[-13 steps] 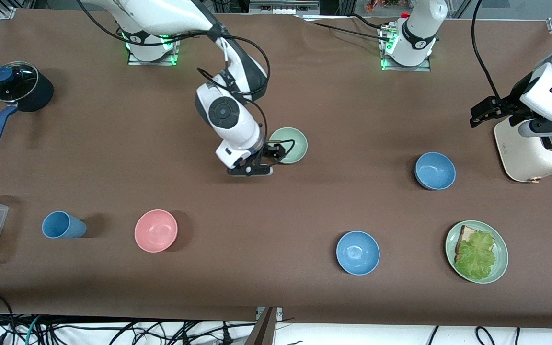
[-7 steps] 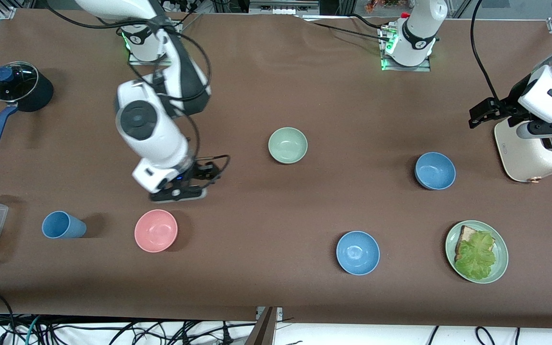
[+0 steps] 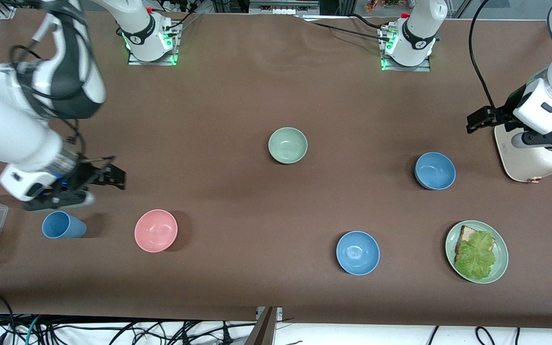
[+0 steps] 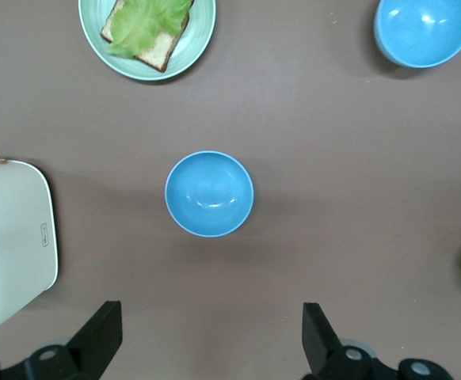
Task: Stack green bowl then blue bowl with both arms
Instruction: 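Retract the right gripper while the left gripper reaches the blue bowl, then lower the left gripper and close it on the blue bowl's rim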
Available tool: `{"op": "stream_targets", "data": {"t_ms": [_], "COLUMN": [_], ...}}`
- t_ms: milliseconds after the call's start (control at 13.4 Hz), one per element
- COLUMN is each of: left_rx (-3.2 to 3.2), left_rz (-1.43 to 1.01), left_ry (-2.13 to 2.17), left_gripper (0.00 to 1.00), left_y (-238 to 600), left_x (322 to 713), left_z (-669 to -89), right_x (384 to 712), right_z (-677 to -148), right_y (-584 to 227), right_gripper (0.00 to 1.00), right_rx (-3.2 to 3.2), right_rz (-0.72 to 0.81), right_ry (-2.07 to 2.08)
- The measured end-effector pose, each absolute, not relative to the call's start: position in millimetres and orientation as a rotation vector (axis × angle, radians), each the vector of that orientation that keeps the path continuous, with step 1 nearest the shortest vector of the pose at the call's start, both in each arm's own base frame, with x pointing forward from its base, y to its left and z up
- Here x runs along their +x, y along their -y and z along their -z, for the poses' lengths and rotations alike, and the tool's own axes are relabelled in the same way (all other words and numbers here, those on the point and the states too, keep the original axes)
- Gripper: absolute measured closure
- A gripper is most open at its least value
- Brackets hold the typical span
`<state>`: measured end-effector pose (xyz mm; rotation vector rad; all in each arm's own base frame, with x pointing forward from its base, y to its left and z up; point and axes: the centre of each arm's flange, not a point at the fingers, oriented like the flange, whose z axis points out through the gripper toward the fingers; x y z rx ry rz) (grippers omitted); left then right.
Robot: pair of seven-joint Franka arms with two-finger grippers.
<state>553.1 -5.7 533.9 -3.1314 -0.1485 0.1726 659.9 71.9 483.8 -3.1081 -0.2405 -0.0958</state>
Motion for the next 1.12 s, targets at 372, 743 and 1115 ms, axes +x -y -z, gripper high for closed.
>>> {"op": "stream_targets", "data": {"t_ms": [372,743,1115], "left_rx": [-3.145,-3.163,-3.133], "left_rz": [-0.329,-0.231,-0.048], "left_ry": [0.021,-0.189,-0.351], "left_gripper": [0.00,0.00,0.00], "left_y": [-56,-100,-89], "left_x": [569,581,539], "left_z": [-472,-367,-263], "right_x": [625,587,577], "right_z": [-557,-604,-606], "right_y": [-7,38,29], "right_gripper": [0.00,0.00,0.00], "right_rx": [-3.089,-3.116,-3.158], "right_rz": [0.130,0.142,0.051], "right_ry": [0.162,0.092,0.188]}}
